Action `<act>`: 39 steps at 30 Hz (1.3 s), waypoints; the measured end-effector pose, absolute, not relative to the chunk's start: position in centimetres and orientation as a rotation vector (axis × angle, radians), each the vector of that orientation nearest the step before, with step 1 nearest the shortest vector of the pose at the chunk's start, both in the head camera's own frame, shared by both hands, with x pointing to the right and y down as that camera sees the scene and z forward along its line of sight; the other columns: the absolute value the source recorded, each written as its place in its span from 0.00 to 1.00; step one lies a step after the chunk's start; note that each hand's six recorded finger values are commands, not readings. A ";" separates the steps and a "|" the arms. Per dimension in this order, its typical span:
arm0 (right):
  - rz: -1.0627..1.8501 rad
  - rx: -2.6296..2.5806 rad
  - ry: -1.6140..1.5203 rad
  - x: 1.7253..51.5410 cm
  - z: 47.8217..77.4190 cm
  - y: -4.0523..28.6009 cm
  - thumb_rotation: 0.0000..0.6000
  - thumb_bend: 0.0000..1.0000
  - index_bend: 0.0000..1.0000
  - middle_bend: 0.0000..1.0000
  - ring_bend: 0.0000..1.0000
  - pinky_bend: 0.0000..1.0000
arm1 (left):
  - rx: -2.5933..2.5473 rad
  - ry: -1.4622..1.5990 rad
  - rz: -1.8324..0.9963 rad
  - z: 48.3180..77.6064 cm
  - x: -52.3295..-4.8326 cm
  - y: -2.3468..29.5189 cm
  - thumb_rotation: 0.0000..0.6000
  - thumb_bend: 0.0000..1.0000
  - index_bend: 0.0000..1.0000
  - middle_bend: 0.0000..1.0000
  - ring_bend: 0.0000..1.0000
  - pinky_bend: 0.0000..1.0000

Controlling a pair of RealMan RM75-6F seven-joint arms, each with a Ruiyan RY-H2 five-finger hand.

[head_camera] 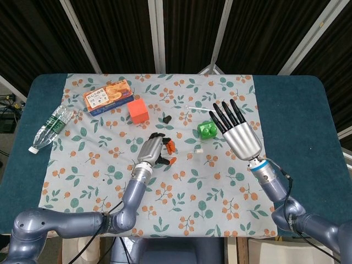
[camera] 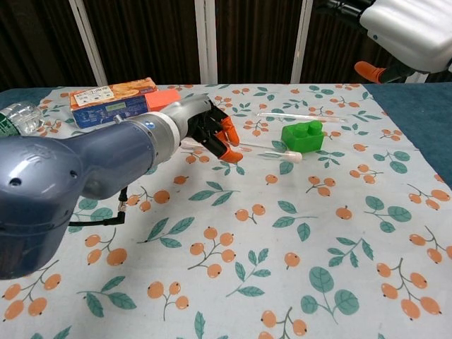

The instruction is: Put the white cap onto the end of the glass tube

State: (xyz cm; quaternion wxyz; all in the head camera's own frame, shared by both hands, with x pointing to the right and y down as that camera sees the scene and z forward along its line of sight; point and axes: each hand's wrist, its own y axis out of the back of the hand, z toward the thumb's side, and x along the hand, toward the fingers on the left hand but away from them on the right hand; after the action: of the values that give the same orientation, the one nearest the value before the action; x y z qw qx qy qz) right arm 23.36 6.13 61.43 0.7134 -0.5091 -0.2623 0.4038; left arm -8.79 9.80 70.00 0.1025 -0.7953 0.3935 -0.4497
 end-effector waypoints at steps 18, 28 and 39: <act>0.947 -1.138 -0.622 24.7 61.1 6.4 1.00 0.44 0.09 0.02 0.00 0.00 | -2.288 0.942 -1.378 72.1 -12.6 12.0 1.00 0.58 0.52 0.47 0.14 0.00; 0.963 -1.146 -0.628 24.7 61.1 6.9 1.00 0.44 0.09 0.02 0.00 0.00 | -2.297 0.958 -1.386 71.8 -14.7 12.1 1.00 0.26 0.29 0.34 0.10 0.00; 1.012 -1.165 -0.660 26.1 61.0 8.0 1.00 0.44 0.08 0.02 0.00 0.00 | -2.251 1.021 -1.399 70.4 -16.8 10.7 1.00 0.26 0.26 0.26 0.07 0.00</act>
State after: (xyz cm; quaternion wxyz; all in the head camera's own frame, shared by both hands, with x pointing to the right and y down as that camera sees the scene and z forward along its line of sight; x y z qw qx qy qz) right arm 26.13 7.97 61.04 0.6681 -0.5163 -0.2927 0.4488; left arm -16.77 10.66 70.42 0.1500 -0.7835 0.3554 -0.4871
